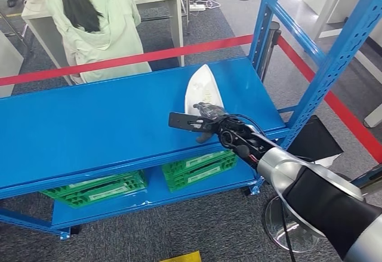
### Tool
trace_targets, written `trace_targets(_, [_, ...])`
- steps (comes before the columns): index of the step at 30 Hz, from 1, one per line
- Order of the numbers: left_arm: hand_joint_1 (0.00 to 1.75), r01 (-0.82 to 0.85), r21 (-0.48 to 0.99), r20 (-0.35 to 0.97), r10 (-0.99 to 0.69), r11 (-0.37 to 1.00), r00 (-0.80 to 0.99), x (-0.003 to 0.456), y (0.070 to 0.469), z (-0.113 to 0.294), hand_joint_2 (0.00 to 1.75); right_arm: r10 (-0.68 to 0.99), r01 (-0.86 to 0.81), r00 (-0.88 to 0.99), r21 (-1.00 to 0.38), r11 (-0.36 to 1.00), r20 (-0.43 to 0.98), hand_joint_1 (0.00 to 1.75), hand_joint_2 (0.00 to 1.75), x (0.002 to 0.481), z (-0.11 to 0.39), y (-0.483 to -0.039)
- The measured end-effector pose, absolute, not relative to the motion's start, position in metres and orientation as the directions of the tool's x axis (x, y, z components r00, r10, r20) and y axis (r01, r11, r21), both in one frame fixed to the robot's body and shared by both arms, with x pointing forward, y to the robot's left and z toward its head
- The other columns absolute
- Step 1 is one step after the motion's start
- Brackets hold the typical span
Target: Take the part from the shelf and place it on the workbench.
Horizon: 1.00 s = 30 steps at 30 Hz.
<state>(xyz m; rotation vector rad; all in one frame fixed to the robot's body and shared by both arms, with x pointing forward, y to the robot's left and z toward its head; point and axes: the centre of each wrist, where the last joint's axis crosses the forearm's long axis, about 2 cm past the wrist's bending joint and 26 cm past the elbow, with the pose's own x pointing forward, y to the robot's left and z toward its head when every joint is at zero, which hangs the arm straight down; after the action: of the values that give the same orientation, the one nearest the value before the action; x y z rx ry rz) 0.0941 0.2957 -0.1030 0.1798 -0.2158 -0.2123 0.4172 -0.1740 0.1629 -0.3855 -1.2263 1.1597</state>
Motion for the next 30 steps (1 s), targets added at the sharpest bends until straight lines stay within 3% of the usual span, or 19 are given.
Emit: trace_targets(30, [0.00, 0.181, 0.197, 0.200, -0.220, 0.964, 0.955, 0.0935, 0.2957, -0.1031, 0.00, 0.838, -0.495, -0.135, -0.768, 0.406, 0.529, 0.00, 1.75, 0.4154, 0.1564, -0.1706])
